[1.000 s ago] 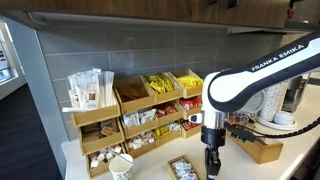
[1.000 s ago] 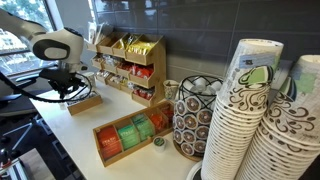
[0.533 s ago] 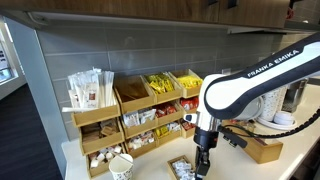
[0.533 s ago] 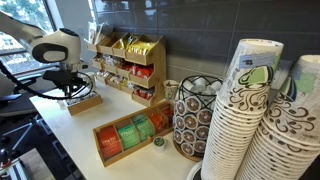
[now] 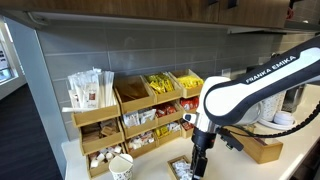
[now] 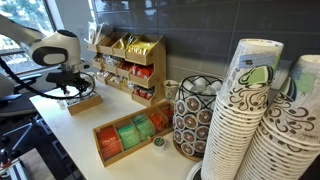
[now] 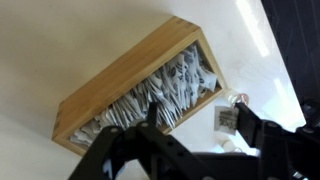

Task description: Pick up the white sachet and put it in the wooden box of white sachets to the left

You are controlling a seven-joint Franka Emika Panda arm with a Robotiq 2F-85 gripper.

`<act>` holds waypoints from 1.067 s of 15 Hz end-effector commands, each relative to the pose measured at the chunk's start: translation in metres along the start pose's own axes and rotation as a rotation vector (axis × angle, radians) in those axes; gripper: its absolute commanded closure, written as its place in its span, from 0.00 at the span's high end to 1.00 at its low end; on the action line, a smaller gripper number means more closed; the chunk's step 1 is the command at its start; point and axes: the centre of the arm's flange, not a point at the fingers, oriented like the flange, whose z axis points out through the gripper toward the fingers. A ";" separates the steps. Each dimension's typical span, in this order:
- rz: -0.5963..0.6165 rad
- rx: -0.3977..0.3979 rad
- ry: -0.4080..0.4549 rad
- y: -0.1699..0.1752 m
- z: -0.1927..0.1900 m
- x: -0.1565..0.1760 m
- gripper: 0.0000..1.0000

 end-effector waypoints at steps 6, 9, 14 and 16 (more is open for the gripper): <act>0.007 -0.106 -0.008 0.012 0.023 -0.010 1.00; 0.028 -0.162 -0.002 0.018 0.031 -0.012 1.00; 0.054 -0.266 0.041 0.020 0.039 -0.008 1.00; 0.056 -0.310 0.057 0.020 0.040 -0.006 1.00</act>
